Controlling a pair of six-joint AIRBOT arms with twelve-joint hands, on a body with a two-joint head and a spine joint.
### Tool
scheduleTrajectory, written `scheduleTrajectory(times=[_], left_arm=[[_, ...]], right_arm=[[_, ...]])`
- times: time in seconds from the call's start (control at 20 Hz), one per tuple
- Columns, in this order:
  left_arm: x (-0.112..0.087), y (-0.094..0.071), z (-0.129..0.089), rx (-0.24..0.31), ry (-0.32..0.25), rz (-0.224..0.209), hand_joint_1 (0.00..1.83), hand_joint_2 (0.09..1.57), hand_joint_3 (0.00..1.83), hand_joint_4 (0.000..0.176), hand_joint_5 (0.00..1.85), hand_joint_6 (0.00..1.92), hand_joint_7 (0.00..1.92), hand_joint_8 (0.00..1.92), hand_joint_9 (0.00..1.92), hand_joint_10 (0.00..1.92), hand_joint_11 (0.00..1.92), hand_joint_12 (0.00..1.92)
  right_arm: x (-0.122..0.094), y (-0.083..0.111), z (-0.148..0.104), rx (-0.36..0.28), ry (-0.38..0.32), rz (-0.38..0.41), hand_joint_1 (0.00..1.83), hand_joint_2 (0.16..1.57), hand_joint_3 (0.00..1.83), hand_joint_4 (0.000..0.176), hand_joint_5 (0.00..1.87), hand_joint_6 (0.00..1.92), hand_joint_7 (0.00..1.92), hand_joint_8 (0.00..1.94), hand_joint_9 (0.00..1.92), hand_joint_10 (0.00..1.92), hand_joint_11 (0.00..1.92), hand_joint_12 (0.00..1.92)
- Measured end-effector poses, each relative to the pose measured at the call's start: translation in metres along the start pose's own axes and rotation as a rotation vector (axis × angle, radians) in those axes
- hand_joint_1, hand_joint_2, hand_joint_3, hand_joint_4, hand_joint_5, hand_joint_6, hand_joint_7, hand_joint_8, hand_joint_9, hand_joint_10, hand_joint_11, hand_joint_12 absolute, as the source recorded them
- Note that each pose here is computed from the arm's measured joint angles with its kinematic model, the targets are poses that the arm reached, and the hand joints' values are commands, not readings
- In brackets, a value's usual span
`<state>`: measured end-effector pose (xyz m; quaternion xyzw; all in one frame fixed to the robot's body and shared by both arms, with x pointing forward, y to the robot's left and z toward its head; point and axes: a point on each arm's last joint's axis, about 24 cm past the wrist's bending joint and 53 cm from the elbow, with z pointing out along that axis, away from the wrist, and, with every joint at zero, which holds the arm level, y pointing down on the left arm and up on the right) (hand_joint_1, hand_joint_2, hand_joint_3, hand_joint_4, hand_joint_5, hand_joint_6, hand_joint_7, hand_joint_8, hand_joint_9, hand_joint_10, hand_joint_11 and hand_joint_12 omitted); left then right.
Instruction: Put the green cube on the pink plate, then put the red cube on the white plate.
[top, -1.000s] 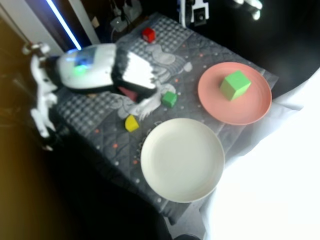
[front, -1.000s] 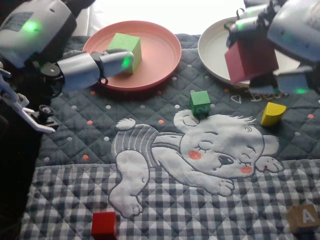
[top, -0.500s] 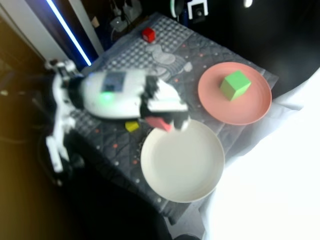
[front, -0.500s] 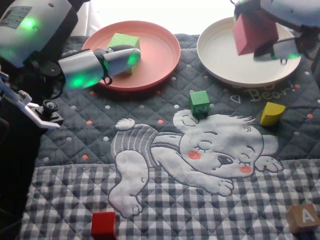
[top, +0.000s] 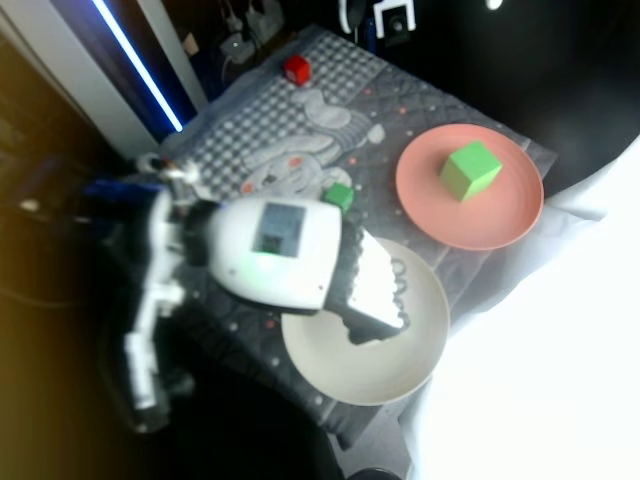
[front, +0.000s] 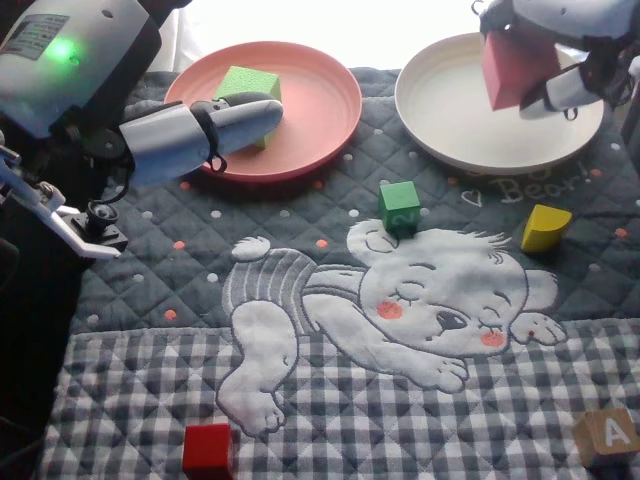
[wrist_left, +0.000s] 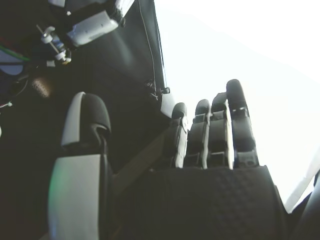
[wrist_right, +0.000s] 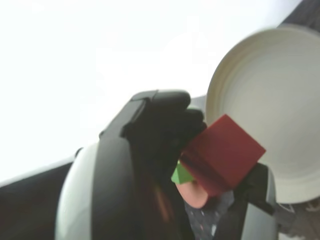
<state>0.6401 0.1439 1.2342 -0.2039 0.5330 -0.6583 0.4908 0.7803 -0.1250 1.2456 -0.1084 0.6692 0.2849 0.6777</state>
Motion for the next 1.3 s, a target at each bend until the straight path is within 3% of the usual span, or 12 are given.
scheduleTrajectory(times=[0.05,0.1,0.15,0.25,0.3,0.35,0.4,0.55,1.05,1.2,1.25,1.3], left_arm=[[0.000,0.000,0.000,0.000,0.001,0.000,0.65,1.08,0.00,0.075,0.13,0.00,0.10,0.00,0.07,0.00,0.00,0.56],[0.000,0.000,0.000,0.000,0.001,0.000,0.64,1.08,0.00,0.073,0.13,0.00,0.10,0.00,0.07,0.00,0.00,0.59],[0.000,0.000,0.000,0.001,0.001,0.000,0.64,1.08,0.00,0.073,0.13,0.00,0.10,0.00,0.07,0.00,0.00,0.59],[0.001,0.000,0.000,0.001,0.003,0.001,0.64,1.07,0.00,0.061,0.13,0.00,0.10,0.00,0.08,0.00,0.00,0.65],[0.001,0.000,0.000,0.001,0.003,0.001,0.64,1.08,0.00,0.039,0.13,0.00,0.09,0.00,0.08,0.00,0.00,0.66],[0.001,0.000,0.000,0.001,0.002,0.001,0.64,1.08,0.00,0.039,0.13,0.00,0.09,0.00,0.08,0.00,0.00,0.66],[0.000,0.000,0.000,0.001,0.002,0.001,0.64,1.09,0.00,0.043,0.12,0.00,0.09,0.00,0.08,0.00,0.00,0.66],[0.001,-0.001,0.000,0.003,0.003,0.002,0.66,1.09,0.00,0.035,0.13,0.00,0.09,0.00,0.09,0.00,0.00,0.69],[-0.002,-0.001,-0.005,0.011,-0.016,-0.007,0.65,1.09,0.00,0.043,0.15,0.00,0.11,0.00,0.10,0.00,0.00,0.85],[-0.004,-0.001,-0.009,0.013,-0.025,-0.008,0.62,1.10,0.00,0.049,0.15,0.00,0.10,0.00,0.10,0.00,0.00,0.86],[-0.006,-0.001,-0.009,0.013,-0.031,-0.009,0.62,1.11,0.00,0.053,0.15,0.00,0.09,0.00,0.09,0.00,0.00,0.77],[-0.007,0.000,-0.010,0.010,-0.036,-0.010,0.62,1.11,0.00,0.053,0.15,0.00,0.09,0.00,0.09,0.00,0.00,0.77]], right_arm=[[0.000,0.000,0.000,0.001,0.000,0.000,1.15,1.12,0.00,0.000,0.63,0.74,0.67,0.49,0.52,0.61,0.16,1.33],[-0.001,-0.001,-0.001,0.002,-0.003,0.000,1.15,1.07,0.00,0.000,0.62,0.47,0.69,0.22,0.55,0.35,0.12,1.24],[-0.001,-0.001,-0.001,0.002,-0.002,-0.001,1.15,1.07,0.00,0.000,0.62,0.47,0.69,0.22,0.55,0.35,0.12,1.24],[0.000,-0.002,-0.001,0.004,0.002,0.000,1.09,0.97,0.00,0.000,0.56,0.15,0.60,0.02,0.48,0.10,0.00,1.15],[0.000,-0.002,-0.001,0.004,0.001,-0.001,1.02,0.94,0.00,0.000,0.44,0.04,0.46,0.00,0.36,0.01,0.00,0.88],[0.000,-0.002,-0.001,0.004,0.001,-0.001,1.02,0.94,0.00,0.000,0.44,0.04,0.46,0.00,0.36,0.01,0.00,0.88],[0.001,-0.001,-0.001,0.003,0.005,-0.001,1.00,0.91,0.00,0.000,0.35,0.00,0.35,0.00,0.27,0.00,0.00,0.65],[0.003,-0.001,-0.001,0.002,0.009,-0.001,0.98,0.89,0.00,0.000,0.31,0.00,0.30,0.00,0.22,0.00,0.00,0.54],[-0.012,0.012,-0.028,-0.043,-0.029,0.003,0.87,0.92,0.00,0.000,0.35,0.02,0.30,0.01,0.23,0.02,0.00,0.57],[-0.014,0.019,-0.041,-0.102,-0.080,0.175,0.75,0.99,0.03,0.000,0.32,0.00,0.29,0.00,0.18,0.00,0.00,0.63],[-0.010,0.020,-0.044,-0.109,-0.074,0.186,0.68,1.00,0.02,0.000,0.34,0.01,0.32,0.01,0.20,0.01,0.00,0.83],[-0.009,0.020,-0.046,-0.110,-0.071,0.189,0.68,1.00,0.02,0.000,0.34,0.01,0.32,0.01,0.20,0.01,0.00,0.83]])
